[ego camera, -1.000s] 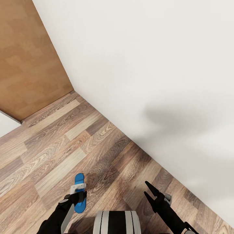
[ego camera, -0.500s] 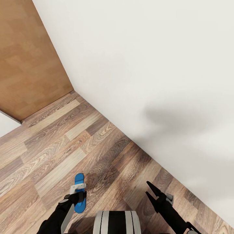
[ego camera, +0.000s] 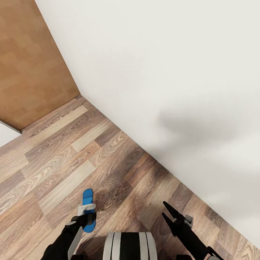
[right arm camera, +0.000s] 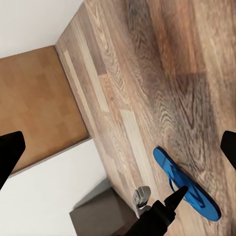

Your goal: In the bedroom, move the book from the bed onto either nightstand, and place the two sandals side by side next to the bed.

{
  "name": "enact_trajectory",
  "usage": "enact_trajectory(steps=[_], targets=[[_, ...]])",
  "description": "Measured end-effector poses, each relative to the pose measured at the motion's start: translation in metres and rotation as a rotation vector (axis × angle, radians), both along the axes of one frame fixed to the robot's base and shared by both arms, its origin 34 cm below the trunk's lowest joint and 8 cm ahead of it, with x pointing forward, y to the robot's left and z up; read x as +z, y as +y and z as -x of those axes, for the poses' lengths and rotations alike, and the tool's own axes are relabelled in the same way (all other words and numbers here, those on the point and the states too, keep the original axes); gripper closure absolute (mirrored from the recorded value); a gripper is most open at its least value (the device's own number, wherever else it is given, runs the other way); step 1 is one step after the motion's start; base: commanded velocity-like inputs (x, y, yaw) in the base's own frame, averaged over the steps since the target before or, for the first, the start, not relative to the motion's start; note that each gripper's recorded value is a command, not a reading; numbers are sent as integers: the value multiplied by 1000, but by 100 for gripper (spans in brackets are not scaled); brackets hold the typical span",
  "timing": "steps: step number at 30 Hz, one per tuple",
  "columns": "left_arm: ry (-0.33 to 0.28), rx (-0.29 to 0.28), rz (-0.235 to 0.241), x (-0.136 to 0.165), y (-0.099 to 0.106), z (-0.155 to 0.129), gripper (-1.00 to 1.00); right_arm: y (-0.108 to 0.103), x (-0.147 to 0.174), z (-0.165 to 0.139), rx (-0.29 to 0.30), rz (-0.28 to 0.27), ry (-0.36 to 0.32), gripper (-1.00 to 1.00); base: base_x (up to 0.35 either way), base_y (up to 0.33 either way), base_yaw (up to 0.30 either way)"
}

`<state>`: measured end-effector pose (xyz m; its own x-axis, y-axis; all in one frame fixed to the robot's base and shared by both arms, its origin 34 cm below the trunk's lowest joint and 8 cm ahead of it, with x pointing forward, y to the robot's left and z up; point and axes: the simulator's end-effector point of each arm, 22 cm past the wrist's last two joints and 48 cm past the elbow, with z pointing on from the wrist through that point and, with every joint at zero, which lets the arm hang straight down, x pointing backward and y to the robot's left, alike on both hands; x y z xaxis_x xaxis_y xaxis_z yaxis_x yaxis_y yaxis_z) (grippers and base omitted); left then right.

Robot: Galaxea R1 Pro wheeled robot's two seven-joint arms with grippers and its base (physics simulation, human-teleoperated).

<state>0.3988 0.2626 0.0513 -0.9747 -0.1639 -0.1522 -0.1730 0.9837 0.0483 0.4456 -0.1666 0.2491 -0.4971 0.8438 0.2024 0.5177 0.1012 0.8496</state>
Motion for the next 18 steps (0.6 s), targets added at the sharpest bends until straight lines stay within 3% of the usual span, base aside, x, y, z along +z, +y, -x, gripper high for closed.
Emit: enact_trajectory(steps=[18], targets=[[-3, 0, -4, 0, 1, -1, -100, 0, 1, -1, -1, 0, -2, -100, 23, 0, 0]])
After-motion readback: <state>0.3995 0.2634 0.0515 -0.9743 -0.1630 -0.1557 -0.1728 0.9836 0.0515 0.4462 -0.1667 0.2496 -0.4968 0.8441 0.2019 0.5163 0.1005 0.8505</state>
